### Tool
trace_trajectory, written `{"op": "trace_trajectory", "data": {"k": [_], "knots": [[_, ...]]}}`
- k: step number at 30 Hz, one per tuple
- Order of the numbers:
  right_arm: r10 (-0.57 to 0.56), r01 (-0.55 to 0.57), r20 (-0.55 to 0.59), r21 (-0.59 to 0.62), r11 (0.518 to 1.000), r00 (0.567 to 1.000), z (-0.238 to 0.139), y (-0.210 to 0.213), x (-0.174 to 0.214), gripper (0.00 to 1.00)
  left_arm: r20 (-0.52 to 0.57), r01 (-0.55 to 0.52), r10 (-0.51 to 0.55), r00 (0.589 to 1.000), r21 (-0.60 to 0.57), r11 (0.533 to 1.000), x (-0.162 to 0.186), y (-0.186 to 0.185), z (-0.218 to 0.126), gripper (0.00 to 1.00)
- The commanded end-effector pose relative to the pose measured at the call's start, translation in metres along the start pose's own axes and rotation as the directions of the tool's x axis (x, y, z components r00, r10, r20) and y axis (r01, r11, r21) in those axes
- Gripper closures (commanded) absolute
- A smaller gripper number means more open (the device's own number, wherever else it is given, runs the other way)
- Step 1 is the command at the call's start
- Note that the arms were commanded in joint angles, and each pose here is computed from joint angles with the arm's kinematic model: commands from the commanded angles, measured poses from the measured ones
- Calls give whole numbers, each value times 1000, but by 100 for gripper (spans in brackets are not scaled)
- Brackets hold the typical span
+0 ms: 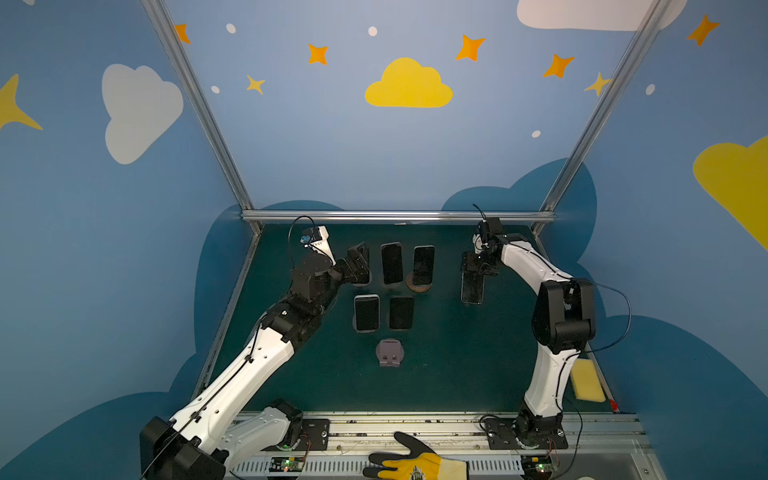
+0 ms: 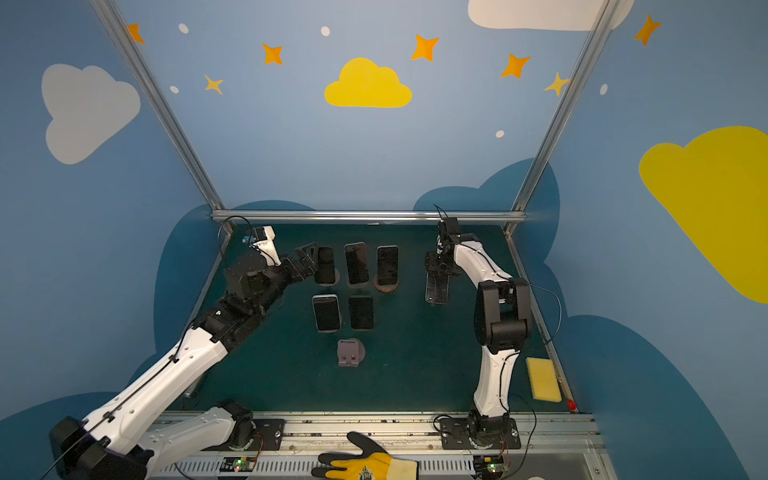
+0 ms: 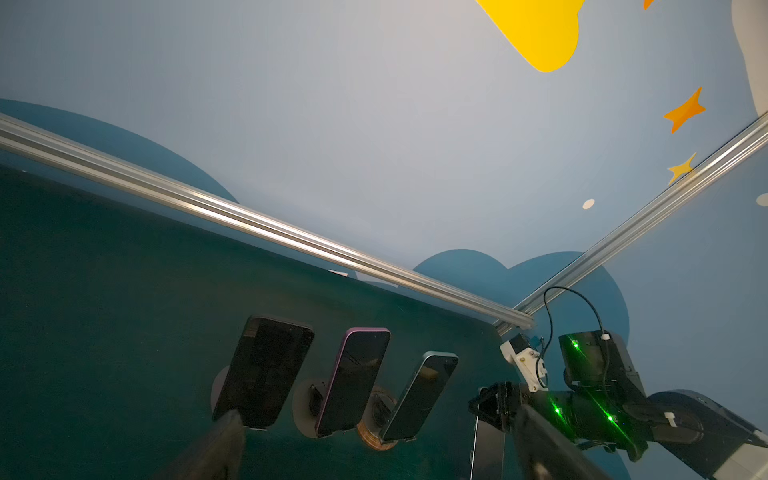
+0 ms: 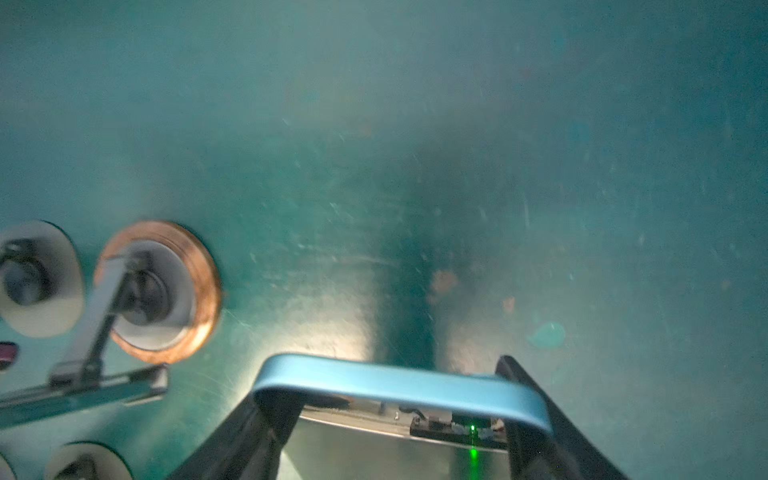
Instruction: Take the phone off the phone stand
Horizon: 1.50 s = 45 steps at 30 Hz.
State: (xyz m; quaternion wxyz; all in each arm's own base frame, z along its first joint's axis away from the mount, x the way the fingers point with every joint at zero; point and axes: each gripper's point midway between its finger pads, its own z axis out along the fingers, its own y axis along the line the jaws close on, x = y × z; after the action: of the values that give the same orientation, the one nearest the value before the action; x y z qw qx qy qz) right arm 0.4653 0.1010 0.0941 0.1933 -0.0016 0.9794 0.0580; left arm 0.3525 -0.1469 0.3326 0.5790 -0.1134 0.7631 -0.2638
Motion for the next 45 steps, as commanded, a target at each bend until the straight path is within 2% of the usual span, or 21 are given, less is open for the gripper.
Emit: {"op": "trace_trajectory", "data": {"k": [1, 10, 18, 30, 45], "knots": [[15, -14, -40, 14, 1000, 999, 3, -4, 6, 41, -2, 16, -16, 1000, 21, 1000, -7, -7, 0, 0], [16, -14, -68, 33, 999, 998, 30, -2, -2, 42, -10, 29, -29, 1000, 19, 999, -3, -5, 3, 0], [-2, 11, -137, 68, 998, 991, 35, -4, 2, 40, -49, 47, -45, 998, 43, 998, 6, -8, 10, 0], [0, 6, -197, 29, 1000, 980, 41, 5, 11, 39, -52, 73, -70, 996, 51, 996, 5, -6, 11, 0], [-12, 7, -230, -20, 1000, 973, 61, 21, 4, 38, -76, 96, -92, 993, 56, 994, 9, -5, 16, 0]]}}
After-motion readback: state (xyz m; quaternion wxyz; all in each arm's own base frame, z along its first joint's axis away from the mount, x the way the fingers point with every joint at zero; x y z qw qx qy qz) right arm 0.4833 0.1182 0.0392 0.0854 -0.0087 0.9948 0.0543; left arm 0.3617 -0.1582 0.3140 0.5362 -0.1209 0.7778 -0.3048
